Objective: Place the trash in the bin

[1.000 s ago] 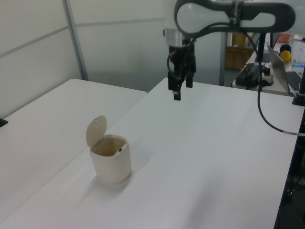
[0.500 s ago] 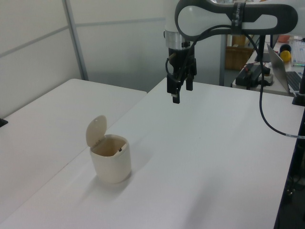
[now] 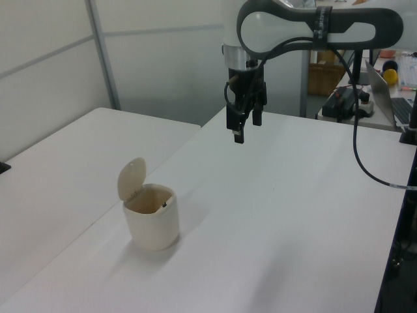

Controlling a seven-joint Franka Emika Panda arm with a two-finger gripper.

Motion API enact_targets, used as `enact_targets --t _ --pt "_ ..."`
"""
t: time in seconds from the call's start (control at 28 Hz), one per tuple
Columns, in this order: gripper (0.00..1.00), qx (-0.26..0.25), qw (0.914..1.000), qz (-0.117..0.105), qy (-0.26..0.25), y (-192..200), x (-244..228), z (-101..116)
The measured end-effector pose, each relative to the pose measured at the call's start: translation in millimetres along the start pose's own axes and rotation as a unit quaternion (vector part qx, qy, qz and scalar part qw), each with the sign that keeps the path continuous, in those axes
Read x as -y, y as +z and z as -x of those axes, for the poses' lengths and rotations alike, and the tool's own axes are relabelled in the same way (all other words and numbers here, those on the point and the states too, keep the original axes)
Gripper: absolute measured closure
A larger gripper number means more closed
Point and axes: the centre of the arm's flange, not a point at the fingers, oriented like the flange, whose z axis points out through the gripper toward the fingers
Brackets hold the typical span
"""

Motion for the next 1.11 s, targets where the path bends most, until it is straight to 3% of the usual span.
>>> enact_targets --t 1.11 --pt "0.00 0.003 1.0000 0.000 0.000 2.9 -0.1 -1.5"
